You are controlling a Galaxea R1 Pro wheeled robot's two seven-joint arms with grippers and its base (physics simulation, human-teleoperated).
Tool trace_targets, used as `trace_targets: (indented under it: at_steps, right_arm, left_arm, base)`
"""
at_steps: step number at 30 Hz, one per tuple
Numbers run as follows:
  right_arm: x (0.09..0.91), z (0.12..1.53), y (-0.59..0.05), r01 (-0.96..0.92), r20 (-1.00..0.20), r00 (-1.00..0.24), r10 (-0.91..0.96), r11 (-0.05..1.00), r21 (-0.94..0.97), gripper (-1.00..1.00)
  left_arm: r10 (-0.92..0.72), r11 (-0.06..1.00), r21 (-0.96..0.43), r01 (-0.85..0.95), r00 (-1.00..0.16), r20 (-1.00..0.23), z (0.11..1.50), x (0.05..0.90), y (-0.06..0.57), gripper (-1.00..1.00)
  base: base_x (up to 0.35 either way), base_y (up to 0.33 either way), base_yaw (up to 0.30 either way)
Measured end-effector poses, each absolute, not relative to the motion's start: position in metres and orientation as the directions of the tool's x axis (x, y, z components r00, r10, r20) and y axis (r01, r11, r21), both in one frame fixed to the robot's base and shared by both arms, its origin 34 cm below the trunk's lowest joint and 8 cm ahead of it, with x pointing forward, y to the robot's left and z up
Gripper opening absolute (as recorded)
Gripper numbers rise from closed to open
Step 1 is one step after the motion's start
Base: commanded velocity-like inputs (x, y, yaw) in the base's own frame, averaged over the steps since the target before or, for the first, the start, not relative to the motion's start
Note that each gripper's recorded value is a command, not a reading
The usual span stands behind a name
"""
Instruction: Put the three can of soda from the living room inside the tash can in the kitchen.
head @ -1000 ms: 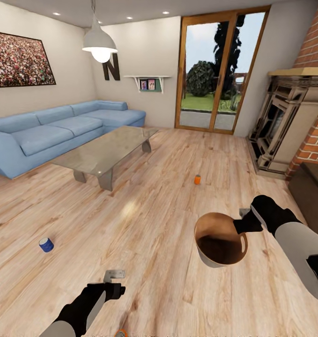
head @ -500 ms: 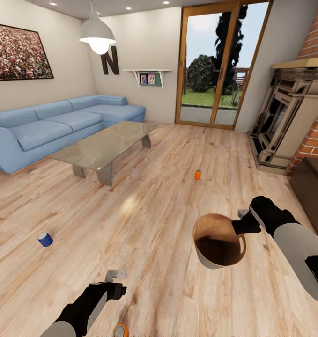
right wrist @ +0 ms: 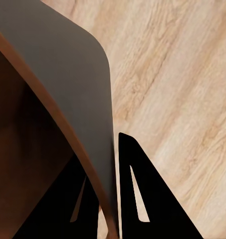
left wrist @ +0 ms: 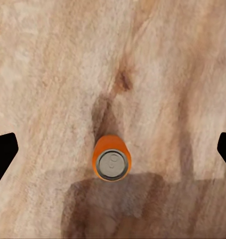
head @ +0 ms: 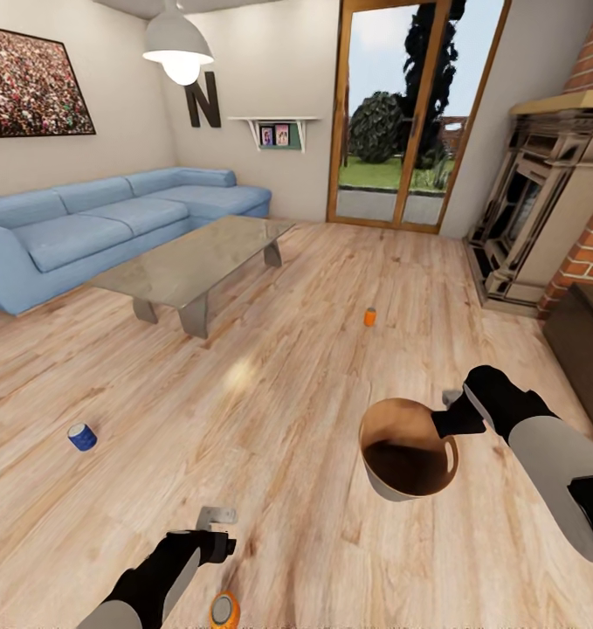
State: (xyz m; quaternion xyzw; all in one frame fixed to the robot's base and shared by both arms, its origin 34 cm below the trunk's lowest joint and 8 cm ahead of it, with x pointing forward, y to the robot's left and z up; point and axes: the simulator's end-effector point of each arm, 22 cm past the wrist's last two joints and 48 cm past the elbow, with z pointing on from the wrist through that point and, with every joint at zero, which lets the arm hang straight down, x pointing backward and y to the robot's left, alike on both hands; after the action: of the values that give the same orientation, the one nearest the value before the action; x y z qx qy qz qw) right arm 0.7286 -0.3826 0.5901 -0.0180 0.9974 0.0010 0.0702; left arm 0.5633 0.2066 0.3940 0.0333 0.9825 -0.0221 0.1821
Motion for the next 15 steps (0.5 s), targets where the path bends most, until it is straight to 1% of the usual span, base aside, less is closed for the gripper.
trace_targets:
  at_steps: [2,5,8,15]
  right_arm:
    - [0.728,0.584,-0.382,-0.036,-0.138,-0.990,-0.035,0.999,0.001,-1.00]
    - [0.726,0.575,-0.382,-0.036,-0.133,-0.990,-0.036,0.999,0.002,-1.00]
    - [0.725,0.567,-0.382,-0.037,-0.129,-0.991,-0.037,0.999,0.001,-1.00]
    - [0.721,0.546,-0.382,-0.036,-0.119,-0.992,-0.036,0.999,0.001,-1.00]
  left_arm:
    - [0.069,0.996,-0.028,0.085,-0.929,-0.364,0.388,0.562,0.205,1.00]
    - [0.099,0.993,-0.017,0.117,-0.900,-0.423,0.384,0.571,0.199,1.00]
    - [0.116,0.992,0.004,0.129,-0.882,-0.457,0.378,0.573,0.199,1.00]
    - [0.135,0.991,0.055,0.123,-0.879,-0.458,0.349,0.557,0.210,1.00]
  base:
    - [0.000,0.000,0.000]
    - [0.000,0.000,0.000]
    - [0.000,0.000,0.000]
    - [0.000,0.000,0.000]
